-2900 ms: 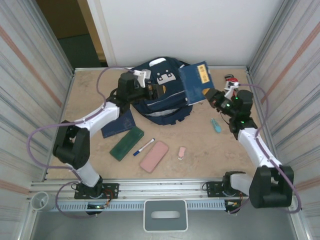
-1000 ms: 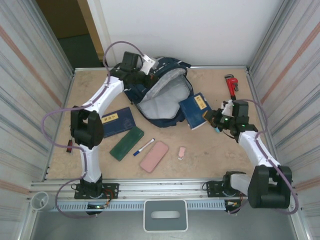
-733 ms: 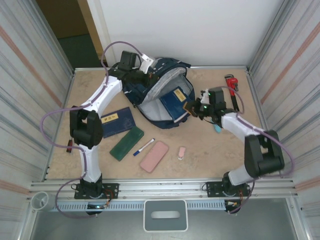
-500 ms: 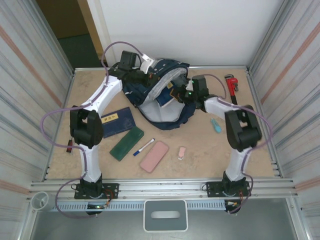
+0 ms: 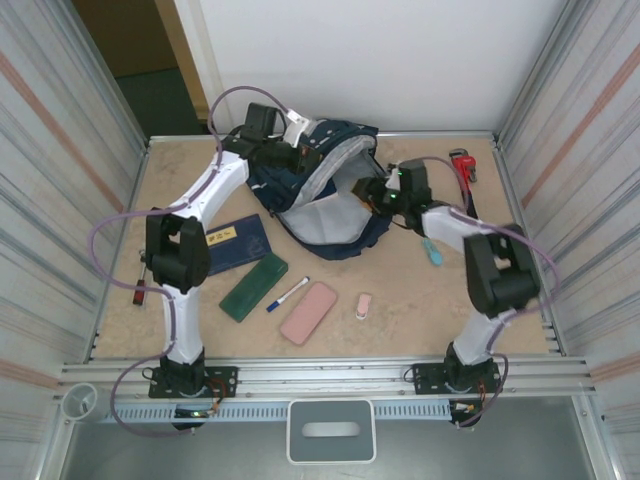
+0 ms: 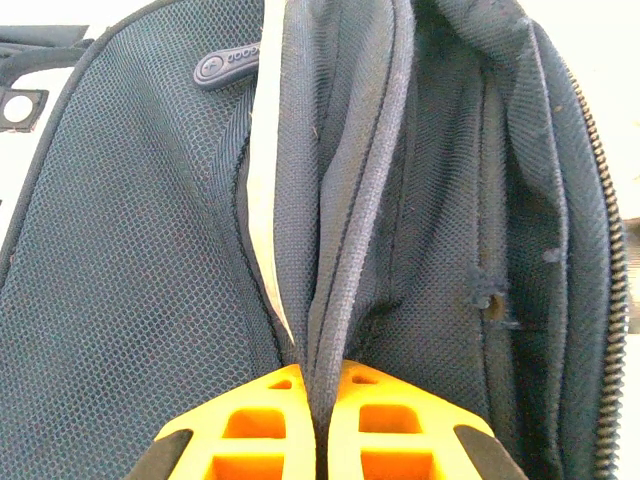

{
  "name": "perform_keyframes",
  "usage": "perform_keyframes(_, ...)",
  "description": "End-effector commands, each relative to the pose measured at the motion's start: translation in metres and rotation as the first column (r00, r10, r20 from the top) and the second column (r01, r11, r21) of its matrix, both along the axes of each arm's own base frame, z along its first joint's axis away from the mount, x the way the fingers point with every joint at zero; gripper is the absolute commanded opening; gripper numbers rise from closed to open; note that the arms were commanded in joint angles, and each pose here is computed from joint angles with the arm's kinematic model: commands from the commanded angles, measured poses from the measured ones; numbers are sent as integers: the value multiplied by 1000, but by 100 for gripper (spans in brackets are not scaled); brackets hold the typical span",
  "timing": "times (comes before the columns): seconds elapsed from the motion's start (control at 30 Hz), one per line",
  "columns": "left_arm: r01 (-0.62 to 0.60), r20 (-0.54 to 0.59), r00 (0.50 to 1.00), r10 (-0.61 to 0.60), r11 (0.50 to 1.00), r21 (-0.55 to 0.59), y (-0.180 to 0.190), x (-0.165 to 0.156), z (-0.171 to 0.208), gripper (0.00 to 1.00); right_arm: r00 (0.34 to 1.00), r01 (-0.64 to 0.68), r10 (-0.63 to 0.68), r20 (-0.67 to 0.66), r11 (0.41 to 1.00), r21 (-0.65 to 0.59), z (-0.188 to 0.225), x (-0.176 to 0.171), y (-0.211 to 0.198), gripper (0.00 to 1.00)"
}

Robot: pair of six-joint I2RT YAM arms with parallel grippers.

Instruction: Pack the student bag

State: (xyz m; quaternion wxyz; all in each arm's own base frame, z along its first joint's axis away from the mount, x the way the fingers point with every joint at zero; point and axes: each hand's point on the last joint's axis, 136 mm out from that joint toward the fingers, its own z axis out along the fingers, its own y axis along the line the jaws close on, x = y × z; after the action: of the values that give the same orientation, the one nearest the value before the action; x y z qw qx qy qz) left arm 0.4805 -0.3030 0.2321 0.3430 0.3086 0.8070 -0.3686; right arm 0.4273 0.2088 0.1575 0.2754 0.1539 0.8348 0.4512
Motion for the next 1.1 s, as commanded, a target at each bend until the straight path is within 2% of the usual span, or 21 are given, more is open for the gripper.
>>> perform_keyframes(0.0, -5, 69, 998, 7, 999, -34, -21, 16, 9, 19, 994, 42, -27, 102, 989, -144, 19, -31, -32, 48)
perform_keyframes(0.1, -42, 74, 997, 35, 995, 91, -23, 13, -7, 50, 987, 109, -68, 146, 949, -296, 24, -62, -59, 50)
perform_keyframes(0.2, -205, 117, 976, 184, 959, 197, 13, 8, -3, 64, 977, 100, -18, 212, 918, -384, 36, -86, -55, 53)
perform_keyframes(0.27, -358, 141, 932, 335, 912, 199, 53, -2, -2, 73, 969, 58, 50, 243, 906, -419, 41, -99, -40, 56)
perform_keyframes(0.33, -515, 114, 857, 503, 843, 154, 102, -21, -4, 79, 956, -4, 133, 263, 897, -442, 43, -107, -16, 59)
perform_keyframes(0.4, -648, 39, 761, 648, 756, 91, 152, -46, -17, 82, 933, -97, 239, 268, 886, -454, 45, -113, 18, 62)
perform_keyframes(0.5, -789, -62, 605, 794, 608, 94, 216, -80, -48, 84, 889, -262, 403, 218, 838, -479, 37, -118, 79, 70)
perform_keyframes(0.6, -876, -79, 450, 889, 457, 152, 270, -105, -75, 85, 857, -359, 492, 152, 783, -508, 18, -114, 131, 72)
perform_keyframes(0.7, -911, -96, 341, 935, 354, 212, 307, -120, -99, 86, 842, -428, 534, 75, 746, -511, -8, -104, 174, 73)
perform_keyframes(0.77, -915, -133, 301, 944, 326, 237, 321, -123, -116, 86, 831, -463, 555, 38, 728, -506, -23, -96, 201, 73)
perform_keyframes(0.83, -910, -175, 288, 942, 326, 258, 325, -123, -131, 86, 830, -479, 558, 7, 720, -503, -40, -86, 220, 73)
perform_keyframes(1.0, -872, -231, 292, 928, 357, 333, 323, -122, -160, 84, 838, -486, 545, -28, 721, -493, -76, -60, 251, 70)
perform_keyframes(1.07, -856, -251, 310, 917, 384, 345, 319, -122, -166, 83, 841, -486, 539, -44, 717, -500, -91, -53, 256, 69)
